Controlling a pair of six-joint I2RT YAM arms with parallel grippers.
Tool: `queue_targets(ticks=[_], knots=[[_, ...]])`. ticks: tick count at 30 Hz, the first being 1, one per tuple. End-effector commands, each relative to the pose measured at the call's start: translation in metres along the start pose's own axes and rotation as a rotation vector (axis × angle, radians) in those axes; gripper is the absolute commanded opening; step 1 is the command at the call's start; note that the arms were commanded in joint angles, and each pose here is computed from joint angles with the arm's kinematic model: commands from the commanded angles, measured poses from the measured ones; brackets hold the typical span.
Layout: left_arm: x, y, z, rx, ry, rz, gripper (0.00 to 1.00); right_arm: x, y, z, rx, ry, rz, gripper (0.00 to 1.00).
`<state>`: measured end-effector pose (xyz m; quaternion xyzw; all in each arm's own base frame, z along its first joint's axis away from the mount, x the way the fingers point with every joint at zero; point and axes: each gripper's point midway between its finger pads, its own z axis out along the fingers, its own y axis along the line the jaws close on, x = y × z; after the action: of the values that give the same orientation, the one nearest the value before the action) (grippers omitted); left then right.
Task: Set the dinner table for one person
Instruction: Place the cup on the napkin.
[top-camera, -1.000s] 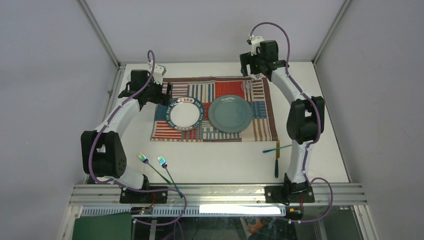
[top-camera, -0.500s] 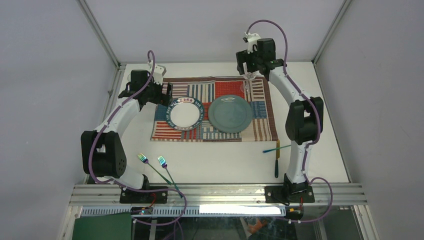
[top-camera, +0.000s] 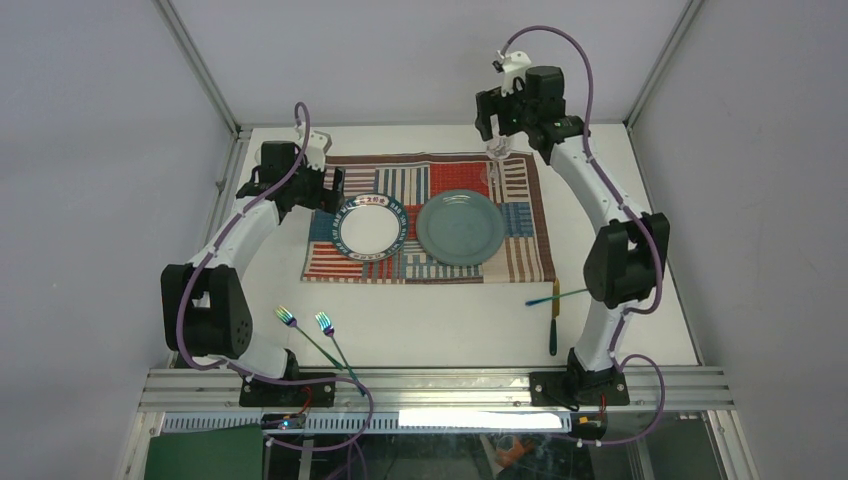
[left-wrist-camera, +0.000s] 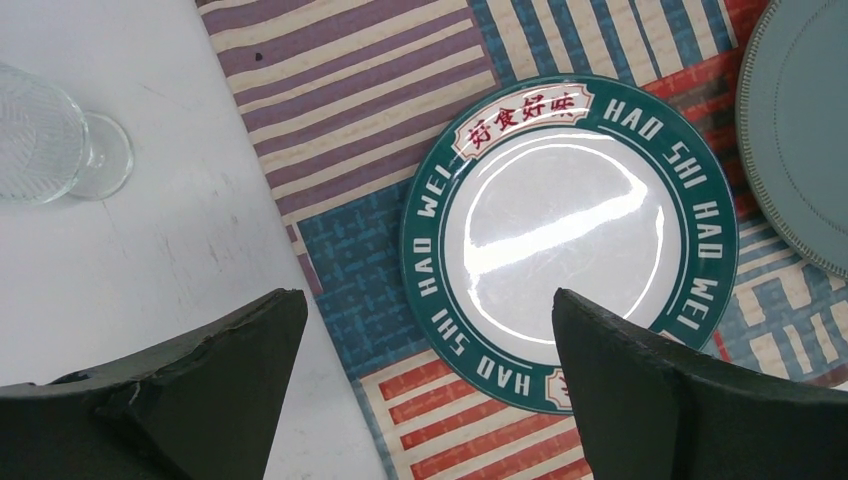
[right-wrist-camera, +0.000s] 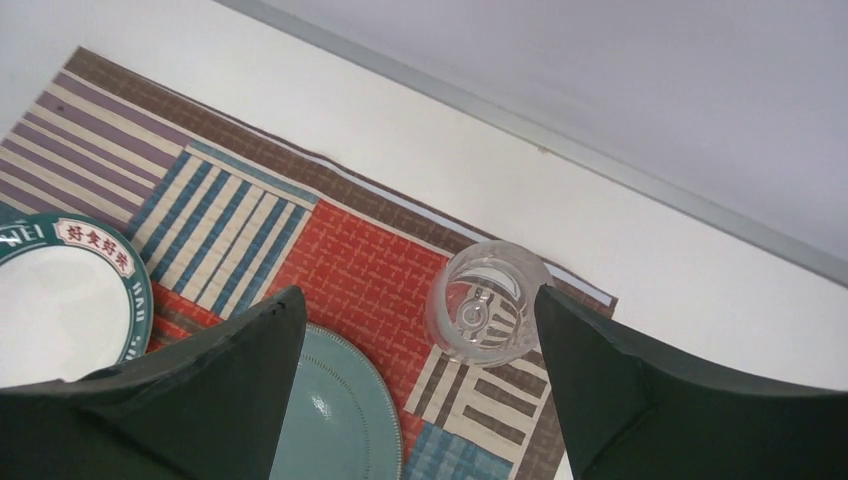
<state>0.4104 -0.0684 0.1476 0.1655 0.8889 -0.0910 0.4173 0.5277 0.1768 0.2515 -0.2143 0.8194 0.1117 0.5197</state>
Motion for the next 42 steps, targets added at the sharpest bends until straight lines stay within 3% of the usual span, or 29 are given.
queue_targets(ticks=[1, 4, 7, 10, 13, 16, 20, 23, 32, 42], knots=[[-0.041, 0.011, -0.019, -0.091, -0.119, 0.03, 0.98, -0.076, 0.006, -0.055, 0.003, -0.219, -0.06, 0.88], [-0.064, 0.032, -0.028, -0.19, -0.13, 0.053, 0.92, -0.078, -0.006, -0.074, 0.079, -0.22, -0.077, 0.88], [-0.081, 0.05, -0.027, -0.216, -0.088, 0.047, 0.71, -0.066, -0.017, -0.097, 0.147, -0.223, -0.104, 0.88], [-0.082, 0.072, -0.005, -0.211, 0.062, 0.059, 0.58, -0.047, -0.025, -0.119, 0.193, -0.224, -0.127, 0.88], [-0.091, 0.091, 0.009, -0.167, 0.165, 0.045, 0.52, -0.025, -0.033, -0.136, 0.238, -0.202, -0.13, 0.88], [-0.095, 0.102, 0.015, -0.122, 0.236, 0.044, 0.62, -0.009, -0.042, -0.154, 0.287, -0.193, -0.13, 0.88], [-0.089, 0.116, 0.013, -0.157, 0.291, 0.078, 0.61, 0.012, -0.048, -0.173, 0.314, -0.184, -0.116, 0.88], [-0.079, 0.122, 0.006, -0.165, 0.313, 0.076, 0.68, 0.021, -0.048, -0.184, 0.329, -0.183, -0.114, 0.88], [-0.056, 0.146, 0.003, -0.188, 0.34, 0.03, 0.65, 0.039, -0.04, -0.182, 0.296, -0.173, -0.074, 0.88], [-0.055, 0.17, 0.01, -0.214, 0.313, 0.035, 0.66, 0.039, -0.034, -0.181, 0.269, -0.182, -0.053, 0.88]])
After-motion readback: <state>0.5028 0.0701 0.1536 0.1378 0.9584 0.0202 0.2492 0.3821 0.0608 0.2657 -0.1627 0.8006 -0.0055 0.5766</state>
